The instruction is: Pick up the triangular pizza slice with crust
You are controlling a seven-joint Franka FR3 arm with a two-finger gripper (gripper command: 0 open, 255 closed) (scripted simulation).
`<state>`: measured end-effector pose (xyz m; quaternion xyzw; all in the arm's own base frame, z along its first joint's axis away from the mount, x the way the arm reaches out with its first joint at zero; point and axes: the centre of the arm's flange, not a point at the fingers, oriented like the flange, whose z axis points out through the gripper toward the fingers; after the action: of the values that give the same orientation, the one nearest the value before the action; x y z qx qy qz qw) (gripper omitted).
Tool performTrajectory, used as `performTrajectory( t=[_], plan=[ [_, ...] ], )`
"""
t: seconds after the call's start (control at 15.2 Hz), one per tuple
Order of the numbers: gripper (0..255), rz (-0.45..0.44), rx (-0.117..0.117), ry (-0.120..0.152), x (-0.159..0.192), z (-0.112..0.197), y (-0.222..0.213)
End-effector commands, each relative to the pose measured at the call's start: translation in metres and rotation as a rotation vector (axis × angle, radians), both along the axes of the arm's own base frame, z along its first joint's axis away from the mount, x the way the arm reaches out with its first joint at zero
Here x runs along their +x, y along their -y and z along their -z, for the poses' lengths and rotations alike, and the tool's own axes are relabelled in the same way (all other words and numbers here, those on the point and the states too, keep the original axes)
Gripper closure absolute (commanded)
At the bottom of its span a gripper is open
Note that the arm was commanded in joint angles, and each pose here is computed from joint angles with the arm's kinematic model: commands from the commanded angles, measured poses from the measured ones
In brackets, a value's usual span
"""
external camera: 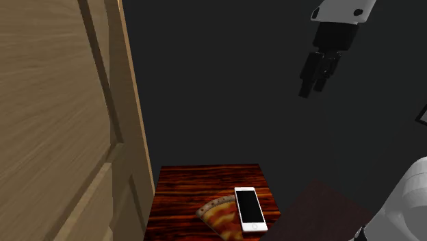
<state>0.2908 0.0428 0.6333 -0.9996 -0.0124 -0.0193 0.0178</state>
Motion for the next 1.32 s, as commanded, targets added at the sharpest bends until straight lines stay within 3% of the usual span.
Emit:
performTrajectory(
  t=[0.0, 1.25],
  plan=[
    [0, 0.0, 0.0, 0.0, 0.0, 0.0, 0.0],
    [0, 0.058, -0.026, -0.021, -0.002, 0.224, -0.117]
  ],
)
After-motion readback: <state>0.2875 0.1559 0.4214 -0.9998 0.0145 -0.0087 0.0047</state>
